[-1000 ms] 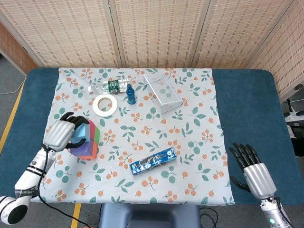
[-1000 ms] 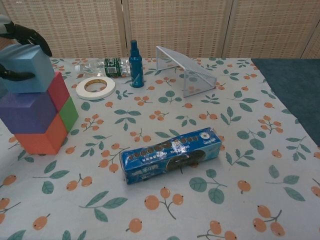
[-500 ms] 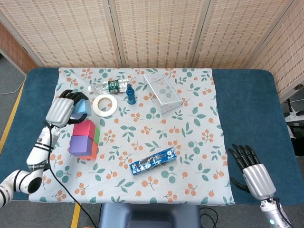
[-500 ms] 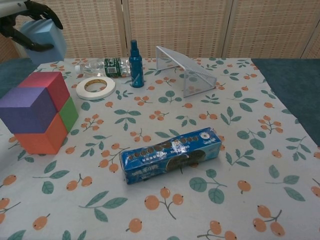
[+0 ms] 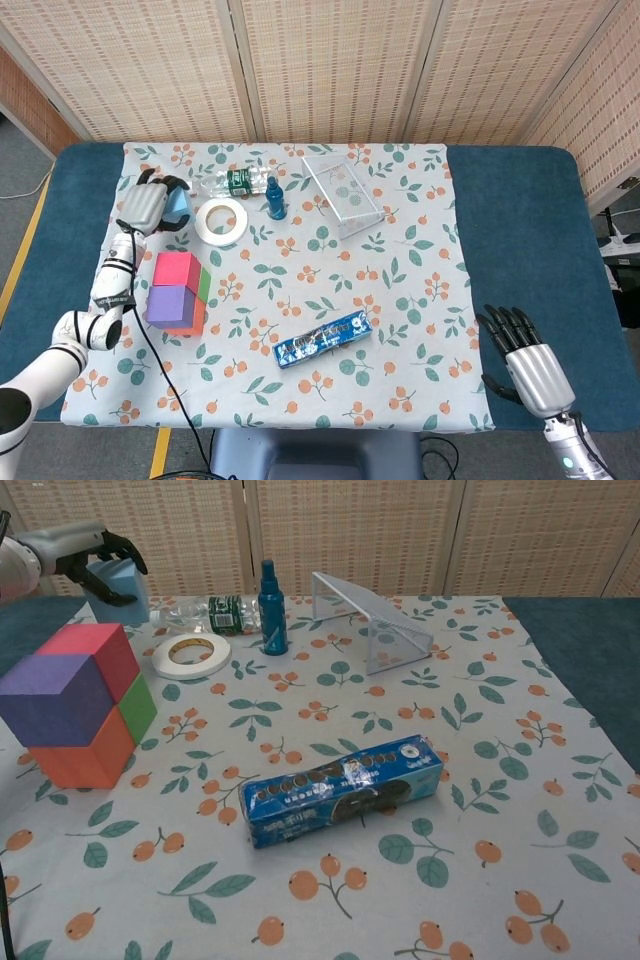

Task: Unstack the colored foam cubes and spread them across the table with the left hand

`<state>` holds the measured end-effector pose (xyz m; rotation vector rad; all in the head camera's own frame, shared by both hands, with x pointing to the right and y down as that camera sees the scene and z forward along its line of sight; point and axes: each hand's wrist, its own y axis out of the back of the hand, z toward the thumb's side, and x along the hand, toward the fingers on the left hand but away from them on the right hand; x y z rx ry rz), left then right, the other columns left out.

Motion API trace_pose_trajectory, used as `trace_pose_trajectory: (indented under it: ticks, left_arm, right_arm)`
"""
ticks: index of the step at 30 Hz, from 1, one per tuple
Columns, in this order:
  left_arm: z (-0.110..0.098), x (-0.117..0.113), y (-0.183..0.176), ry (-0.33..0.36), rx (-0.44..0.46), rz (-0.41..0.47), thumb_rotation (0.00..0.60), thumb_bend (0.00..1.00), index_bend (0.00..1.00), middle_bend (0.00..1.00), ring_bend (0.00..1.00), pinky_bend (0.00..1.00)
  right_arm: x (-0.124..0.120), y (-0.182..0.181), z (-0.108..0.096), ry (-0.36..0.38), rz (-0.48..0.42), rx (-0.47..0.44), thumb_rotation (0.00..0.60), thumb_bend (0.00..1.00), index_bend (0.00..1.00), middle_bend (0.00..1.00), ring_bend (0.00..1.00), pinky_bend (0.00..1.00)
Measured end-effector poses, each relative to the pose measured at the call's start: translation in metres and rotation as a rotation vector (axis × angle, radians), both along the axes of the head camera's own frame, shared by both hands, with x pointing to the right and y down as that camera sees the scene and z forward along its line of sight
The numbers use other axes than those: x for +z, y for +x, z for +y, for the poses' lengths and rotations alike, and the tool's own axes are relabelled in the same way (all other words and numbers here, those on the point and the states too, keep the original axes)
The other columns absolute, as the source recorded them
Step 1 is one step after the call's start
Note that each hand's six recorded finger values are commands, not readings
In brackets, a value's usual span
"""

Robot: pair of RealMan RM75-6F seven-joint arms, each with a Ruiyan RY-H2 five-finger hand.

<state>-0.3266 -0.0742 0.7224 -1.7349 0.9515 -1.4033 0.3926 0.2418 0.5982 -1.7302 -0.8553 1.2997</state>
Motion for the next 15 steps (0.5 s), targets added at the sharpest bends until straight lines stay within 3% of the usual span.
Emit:
trace_pose_trajectory:
  ticks: [2,4,6,10,15]
  left_arm:
    - [0.001,0.005,-0.004,-0.011,-0.005,-0.015,0.600,0.40,0.33,0.40,0.28,0.05]
    - [0.002,0.010,-0.008,-0.026,-0.013,-0.020,0.600,0.38,0.19,0.26,0.12,0.05]
    - [0.003,0.012,-0.009,-0.034,-0.022,-0.013,0.600,0.37,0.10,0.15,0.03,0.04]
    - [0.003,0.010,-0.010,-0.025,-0.020,-0.001,0.600,0.38,0.00,0.01,0.00,0.04]
    - [0.003,0.008,-0.012,-0.008,-0.012,-0.010,0.600,0.38,0.00,0.00,0.00,0.03]
  right_arm:
    - [0.001,0.000,0.000,-0.004,-0.001,0.000,0.600,0.13,0.00,0.00,0.00,0.00]
    - [0.000,-0.001,0.001,-0.003,-0.002,0.000,0.600,0.13,0.00,0.00,0.00,0.00]
    - [0.000,-0.001,0.001,0.000,-0.004,0.000,0.600,0.13,0.00,0.00,0.00,0.00]
    - [-0.001,-0.002,0.002,-0.001,-0.008,-0.003,0.600,0.13,0.00,0.00,0.00,0.00]
    - [-0.004,-0.003,0.003,0.000,-0.017,-0.006,0.600,0.13,0.00,0.00,0.00,0.00]
